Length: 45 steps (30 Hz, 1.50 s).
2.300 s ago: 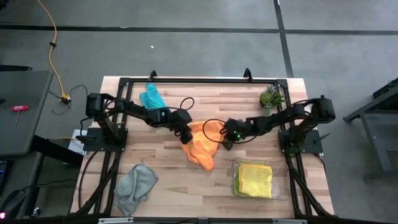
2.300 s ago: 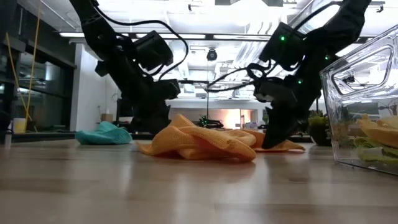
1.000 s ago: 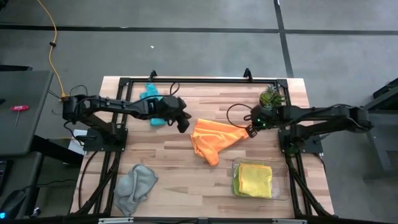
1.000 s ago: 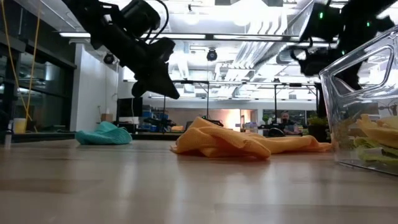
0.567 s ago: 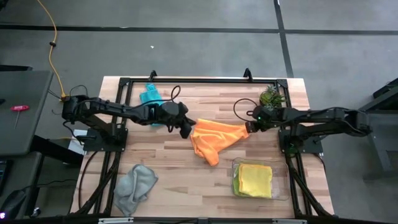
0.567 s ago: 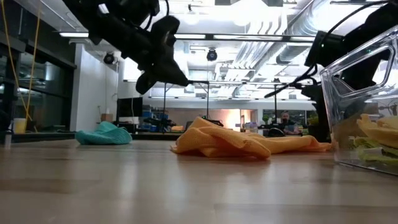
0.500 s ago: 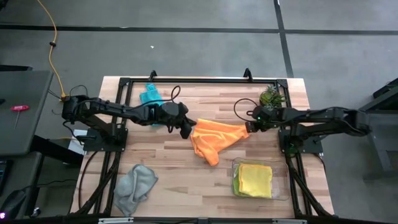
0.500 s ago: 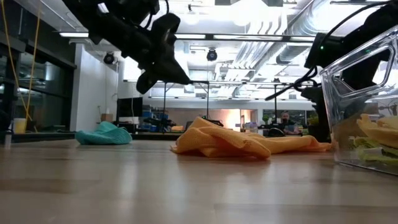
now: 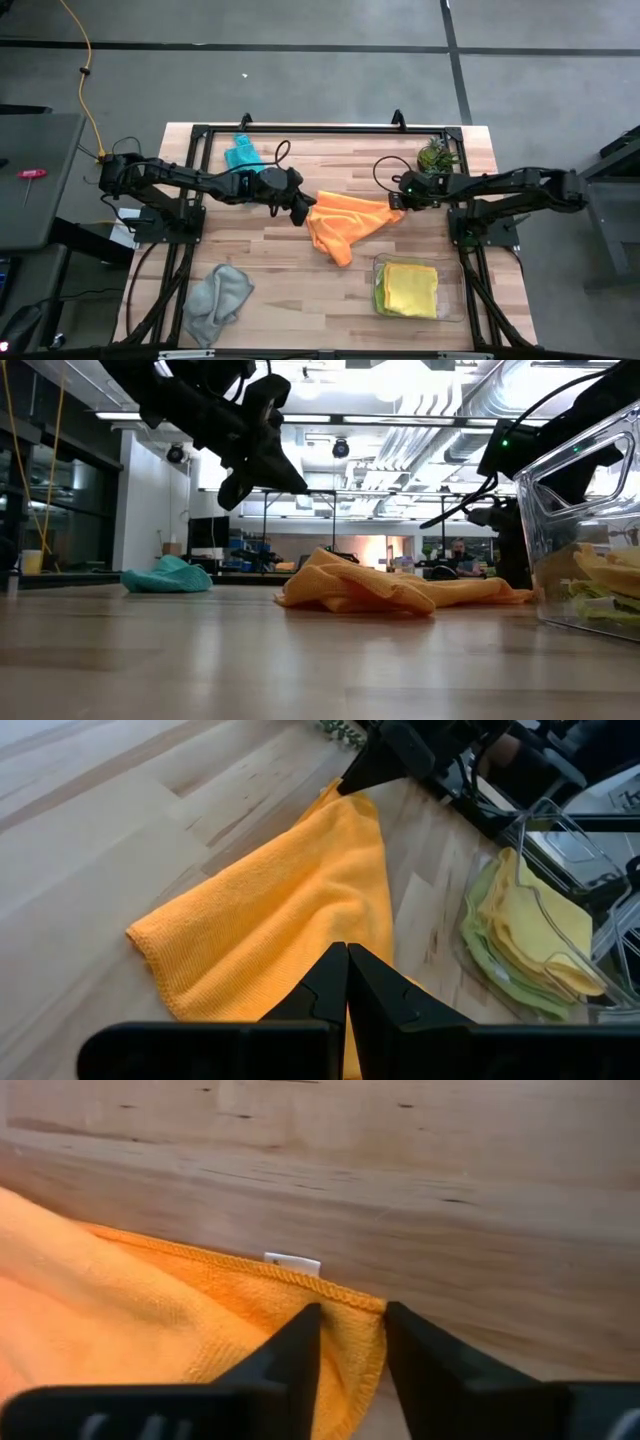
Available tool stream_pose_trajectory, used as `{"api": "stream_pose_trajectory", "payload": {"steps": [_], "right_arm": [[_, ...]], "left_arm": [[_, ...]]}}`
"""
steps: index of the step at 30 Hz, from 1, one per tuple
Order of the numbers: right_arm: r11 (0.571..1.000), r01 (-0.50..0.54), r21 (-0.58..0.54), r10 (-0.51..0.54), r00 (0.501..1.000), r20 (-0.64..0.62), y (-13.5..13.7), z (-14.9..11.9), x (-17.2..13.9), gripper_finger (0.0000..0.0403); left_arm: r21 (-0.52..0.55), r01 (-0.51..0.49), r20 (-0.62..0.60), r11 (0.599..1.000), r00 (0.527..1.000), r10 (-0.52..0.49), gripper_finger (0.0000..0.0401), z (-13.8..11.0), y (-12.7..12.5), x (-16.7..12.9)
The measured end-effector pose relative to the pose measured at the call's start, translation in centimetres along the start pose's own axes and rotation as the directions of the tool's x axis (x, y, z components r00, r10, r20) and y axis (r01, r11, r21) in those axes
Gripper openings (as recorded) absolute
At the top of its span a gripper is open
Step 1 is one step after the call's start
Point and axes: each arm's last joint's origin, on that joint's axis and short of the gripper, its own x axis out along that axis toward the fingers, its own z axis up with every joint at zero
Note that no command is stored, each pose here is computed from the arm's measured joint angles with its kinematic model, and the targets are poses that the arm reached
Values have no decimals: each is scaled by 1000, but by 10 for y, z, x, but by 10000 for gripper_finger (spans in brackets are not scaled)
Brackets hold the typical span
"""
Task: Fold microfiber towels
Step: Fold the orange microfiber cloth
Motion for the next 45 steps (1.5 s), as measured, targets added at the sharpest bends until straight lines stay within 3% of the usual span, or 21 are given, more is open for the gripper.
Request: {"api": "stream_pose_trajectory", "payload": {"steps": [6, 10, 13, 16, 21, 24, 27, 32, 40, 45], "right_arm": [[997, -70, -43, 69, 998, -5, 6, -3, -8, 11], [968, -192, -164, 200, 979, 34, 27, 2, -29, 5], [912, -272, -308, 298, 954, 40, 48, 3, -50, 3], [815, -341, -469, 386, 922, 1, 69, 0, -67, 2], [546, -456, -703, 505, 848, -158, 101, -25, -89, 1], [418, -476, -774, 501, 831, -241, 113, -48, -90, 1], [338, -488, -805, 460, 832, -311, 119, -72, -83, 1], [306, -485, -819, 378, 852, -362, 124, -98, -60, 0], [294, -508, -809, 414, 831, -371, 136, -108, -45, 0], [292, -511, -809, 422, 828, -371, 137, -108, -44, 0]], "left_arm": [[-21, 18, 20, 1000, 1000, -17, 0, 3, -1, 0], [-1, 49, 62, 999, 997, -48, 0, 13, 1, -7], [-5, 45, 98, 999, 994, -45, 0, 21, 5, -15], [2, 29, 120, 1000, 992, -29, 0, 27, 11, -19], [11, -4, 128, 1000, 992, 3, 3, 30, 18, -18], [11, -18, 108, 1000, 994, 17, 10, 28, 21, -13], [17, -29, 79, 999, 996, 27, 19, 22, 22, -5], [26, -35, 8, 999, 999, 35, 34, 9, 25, 12], [18, 22, -87, 1000, 996, -21, 79, -8, 36, 41], [40, 8, -77, 999, 997, -5, 122, 17, 40, 55]]}}
